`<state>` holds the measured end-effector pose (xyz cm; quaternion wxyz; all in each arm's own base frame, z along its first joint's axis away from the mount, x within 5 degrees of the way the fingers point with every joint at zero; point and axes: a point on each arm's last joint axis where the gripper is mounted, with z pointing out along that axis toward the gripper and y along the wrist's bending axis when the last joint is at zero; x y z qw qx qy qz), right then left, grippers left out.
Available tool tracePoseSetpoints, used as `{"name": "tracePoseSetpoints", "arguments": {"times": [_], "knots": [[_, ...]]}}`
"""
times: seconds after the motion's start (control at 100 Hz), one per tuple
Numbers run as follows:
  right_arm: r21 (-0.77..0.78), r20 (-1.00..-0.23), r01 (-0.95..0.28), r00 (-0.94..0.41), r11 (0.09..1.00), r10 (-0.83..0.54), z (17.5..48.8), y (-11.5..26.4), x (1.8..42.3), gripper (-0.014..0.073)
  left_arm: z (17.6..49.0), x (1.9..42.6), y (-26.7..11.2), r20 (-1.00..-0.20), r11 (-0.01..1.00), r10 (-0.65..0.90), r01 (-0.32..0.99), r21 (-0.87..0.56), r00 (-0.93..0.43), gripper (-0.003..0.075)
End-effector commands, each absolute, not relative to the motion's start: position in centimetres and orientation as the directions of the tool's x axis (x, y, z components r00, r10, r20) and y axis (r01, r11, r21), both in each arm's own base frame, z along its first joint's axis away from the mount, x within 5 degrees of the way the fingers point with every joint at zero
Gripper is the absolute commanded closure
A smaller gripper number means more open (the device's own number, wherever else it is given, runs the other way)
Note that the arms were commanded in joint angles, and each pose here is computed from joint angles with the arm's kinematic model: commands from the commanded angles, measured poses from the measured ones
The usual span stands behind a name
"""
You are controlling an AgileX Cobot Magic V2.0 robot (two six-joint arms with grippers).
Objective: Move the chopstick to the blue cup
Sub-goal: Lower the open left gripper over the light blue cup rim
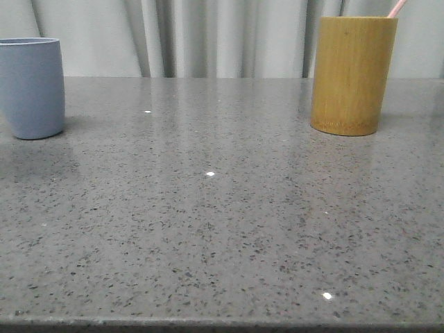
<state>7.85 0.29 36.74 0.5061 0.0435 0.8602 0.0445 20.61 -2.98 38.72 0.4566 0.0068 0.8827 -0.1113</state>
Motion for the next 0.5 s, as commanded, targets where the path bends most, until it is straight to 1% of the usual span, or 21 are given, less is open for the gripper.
{"name": "tracePoseSetpoints", "arguments": {"times": [0.0, 0.28, 0.49], "knots": [[0.115, -0.910, 0.017, -0.398, 0.993, 0.112, 38.2, 0.3, 8.2, 0.0085, 40.6, 22.8, -3.1, -0.854, 0.973, -0.110, 0.120, -0.197, -0.508, 0.0113], [0.115, -0.910, 0.017, -0.398, 0.993, 0.112, 38.2, 0.3, 8.2, 0.0085, 39.5, 28.7, -3.7, -0.800, 0.974, -0.099, 0.107, -0.199, -0.591, 0.0113], [0.115, -0.911, 0.017, -0.397, 0.993, 0.112, 38.2, 0.3, 8.2, 0.0085, 37.1, 31.4, -3.9, -0.738, 0.976, -0.086, 0.092, -0.197, -0.669, 0.0113]]}}
